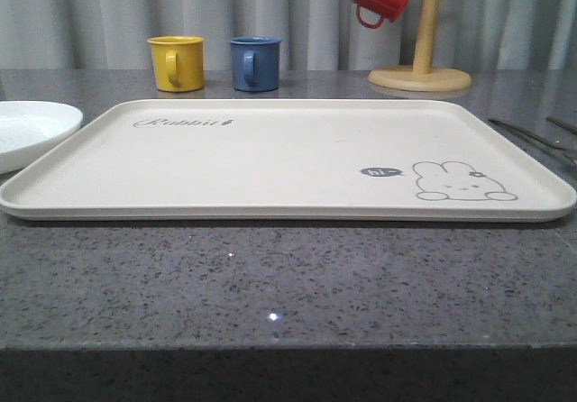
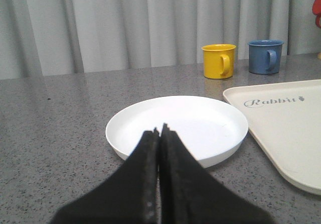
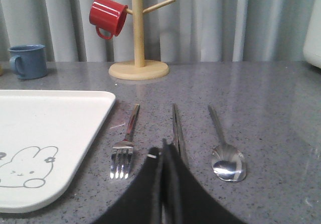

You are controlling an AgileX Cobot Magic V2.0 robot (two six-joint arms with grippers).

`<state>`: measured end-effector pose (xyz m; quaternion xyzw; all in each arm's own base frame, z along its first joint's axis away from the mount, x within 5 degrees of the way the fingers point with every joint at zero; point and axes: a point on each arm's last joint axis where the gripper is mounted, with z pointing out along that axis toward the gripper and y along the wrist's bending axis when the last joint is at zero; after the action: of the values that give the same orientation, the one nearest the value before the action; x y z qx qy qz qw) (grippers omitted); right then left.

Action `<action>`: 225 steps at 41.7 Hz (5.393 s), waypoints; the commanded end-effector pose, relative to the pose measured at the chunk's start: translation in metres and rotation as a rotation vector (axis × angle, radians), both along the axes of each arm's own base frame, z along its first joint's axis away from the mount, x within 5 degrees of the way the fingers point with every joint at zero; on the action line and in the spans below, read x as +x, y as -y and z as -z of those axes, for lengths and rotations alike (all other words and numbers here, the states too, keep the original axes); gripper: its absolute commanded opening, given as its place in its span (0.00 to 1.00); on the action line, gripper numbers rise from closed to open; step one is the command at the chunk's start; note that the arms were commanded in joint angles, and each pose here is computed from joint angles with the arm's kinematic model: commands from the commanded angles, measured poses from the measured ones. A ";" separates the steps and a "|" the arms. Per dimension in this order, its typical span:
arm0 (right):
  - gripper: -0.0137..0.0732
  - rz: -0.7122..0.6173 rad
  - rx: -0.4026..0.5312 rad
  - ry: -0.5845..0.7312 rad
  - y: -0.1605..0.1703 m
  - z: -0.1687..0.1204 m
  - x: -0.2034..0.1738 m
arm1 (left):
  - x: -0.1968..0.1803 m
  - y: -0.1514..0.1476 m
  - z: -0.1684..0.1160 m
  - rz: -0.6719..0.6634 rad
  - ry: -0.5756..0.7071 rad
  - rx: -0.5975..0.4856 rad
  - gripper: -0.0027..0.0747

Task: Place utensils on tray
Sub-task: 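Move the left gripper down over the white plate's rim, then grasp the white plate rim with the left gripper and lift it, then carry the plate over the tray and lower it onto the tray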

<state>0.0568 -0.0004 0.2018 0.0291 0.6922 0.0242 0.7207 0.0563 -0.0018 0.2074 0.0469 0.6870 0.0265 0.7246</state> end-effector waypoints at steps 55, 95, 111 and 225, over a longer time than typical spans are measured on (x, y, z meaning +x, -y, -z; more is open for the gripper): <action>0.08 0.008 -0.090 -0.263 0.002 -0.145 0.011 | 0.003 0.002 -0.156 0.016 -0.042 -0.028 0.01; 0.67 -0.010 -0.069 -0.494 0.001 -0.125 0.044 | 0.092 0.003 -0.136 0.006 -0.691 0.031 0.63; 0.67 -0.010 -0.069 -0.494 0.001 -0.125 0.044 | 0.182 -0.042 -0.123 -0.068 -0.921 -0.158 0.62; 0.67 -0.010 -0.069 -0.495 0.001 -0.125 0.044 | 0.285 0.092 -0.100 0.518 -0.997 -0.156 0.01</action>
<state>0.0964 -0.0010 0.3116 0.0073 0.8704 -0.0009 0.4923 0.3370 -0.0889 0.2897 0.1762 0.9261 -0.2183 0.2522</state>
